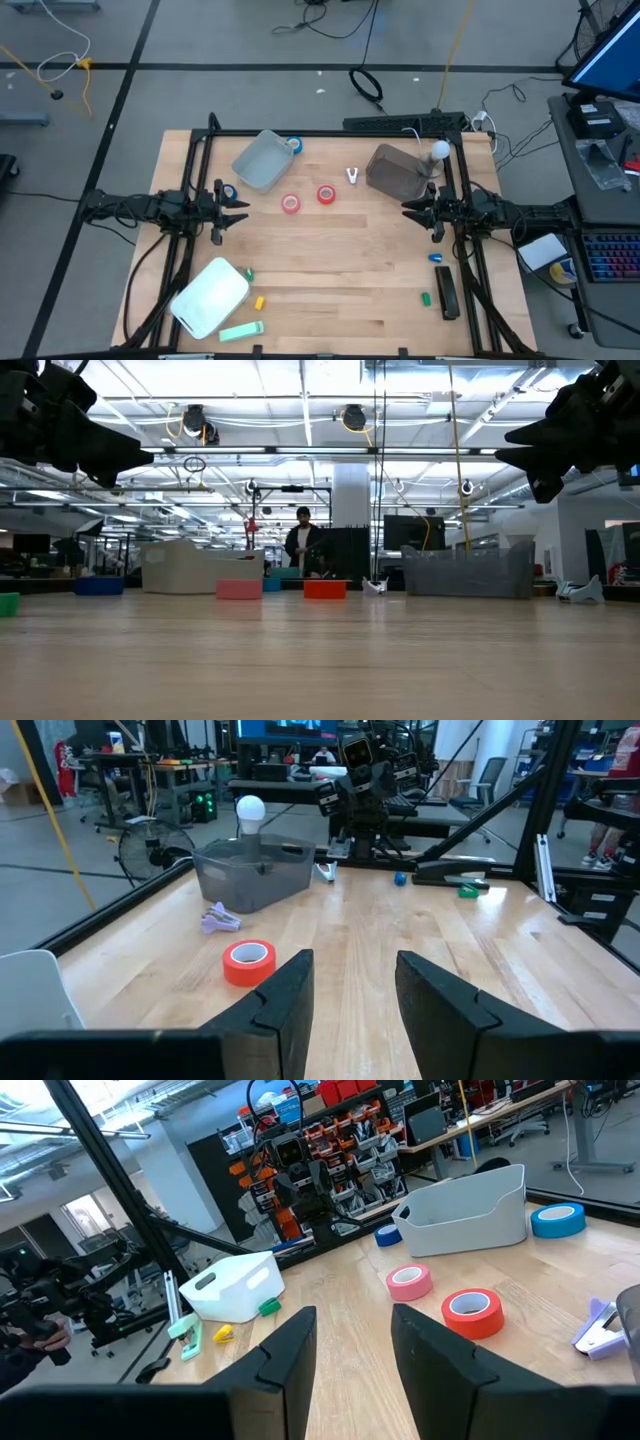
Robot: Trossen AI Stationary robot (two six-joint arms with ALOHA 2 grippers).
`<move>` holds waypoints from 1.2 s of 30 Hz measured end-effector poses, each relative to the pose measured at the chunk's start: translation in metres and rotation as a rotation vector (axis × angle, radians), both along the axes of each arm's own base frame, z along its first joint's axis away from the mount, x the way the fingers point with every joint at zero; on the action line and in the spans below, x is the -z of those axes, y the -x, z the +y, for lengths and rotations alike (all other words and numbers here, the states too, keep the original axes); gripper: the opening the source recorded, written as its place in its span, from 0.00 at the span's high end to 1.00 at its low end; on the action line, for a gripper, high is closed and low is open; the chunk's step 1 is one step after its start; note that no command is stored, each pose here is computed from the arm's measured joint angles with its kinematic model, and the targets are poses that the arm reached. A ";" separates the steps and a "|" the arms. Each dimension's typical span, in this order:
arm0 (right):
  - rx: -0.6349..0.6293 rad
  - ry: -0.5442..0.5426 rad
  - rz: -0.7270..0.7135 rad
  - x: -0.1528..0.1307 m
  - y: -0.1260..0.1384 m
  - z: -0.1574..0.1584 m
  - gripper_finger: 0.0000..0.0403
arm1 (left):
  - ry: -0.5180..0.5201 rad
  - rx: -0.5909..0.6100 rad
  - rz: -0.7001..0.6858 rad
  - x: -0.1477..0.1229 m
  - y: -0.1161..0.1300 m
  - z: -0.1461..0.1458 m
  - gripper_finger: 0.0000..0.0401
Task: Pick and place Stapler, Stapler remover, tape
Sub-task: Put the orange tape into the white bin
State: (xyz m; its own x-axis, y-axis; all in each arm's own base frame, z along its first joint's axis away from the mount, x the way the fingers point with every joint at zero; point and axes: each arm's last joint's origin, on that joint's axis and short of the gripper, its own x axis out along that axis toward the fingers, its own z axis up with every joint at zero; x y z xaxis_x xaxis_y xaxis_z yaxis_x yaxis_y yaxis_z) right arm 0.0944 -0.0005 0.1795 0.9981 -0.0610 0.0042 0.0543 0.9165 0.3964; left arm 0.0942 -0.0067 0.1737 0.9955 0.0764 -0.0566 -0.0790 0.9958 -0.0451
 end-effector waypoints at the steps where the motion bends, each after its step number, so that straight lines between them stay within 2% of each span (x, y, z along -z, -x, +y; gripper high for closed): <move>1: 0.001 0.001 0.000 0.000 0.000 0.000 0.69 | 0.000 0.000 0.000 0.000 0.000 0.000 0.64; 7: 0.003 0.065 -0.046 -0.005 0.000 0.000 0.69 | -0.001 0.000 0.000 0.000 0.000 0.000 0.64; 13: 0.026 0.220 -0.207 -0.022 -0.001 0.000 0.69 | -0.004 -0.046 0.000 0.000 0.000 0.001 0.64; 17: 0.077 0.324 -0.220 -0.027 -0.010 -0.001 0.69 | -0.006 -0.079 0.000 0.000 0.000 0.002 0.64; 21: 0.143 0.360 -0.152 -0.032 -0.025 -0.003 0.69 | -0.006 -0.078 0.000 0.000 0.000 0.002 0.64; 24: 0.158 0.381 -0.086 -0.047 -0.043 -0.003 0.69 | -0.006 -0.079 0.000 0.000 0.000 0.002 0.64; 28: 0.177 0.457 0.004 -0.083 -0.074 -0.003 0.69 | -0.006 -0.079 0.000 0.000 0.000 0.002 0.64; 32: 0.324 0.569 0.171 -0.122 -0.108 -0.011 0.69 | -0.006 -0.079 0.000 0.000 0.000 0.002 0.64; 36: 0.394 0.603 0.247 -0.160 -0.138 -0.030 0.69 | -0.006 -0.079 0.000 0.000 0.000 0.002 0.64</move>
State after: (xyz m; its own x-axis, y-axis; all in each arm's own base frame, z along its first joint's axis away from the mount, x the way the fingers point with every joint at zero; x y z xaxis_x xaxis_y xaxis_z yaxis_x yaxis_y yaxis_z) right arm 0.2326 -0.0306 0.3394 0.8795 -0.4706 -0.0707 0.4441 0.8651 -0.2333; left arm 0.0939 -0.0044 0.1738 0.9863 0.1552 -0.0557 -0.1575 0.9867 -0.0391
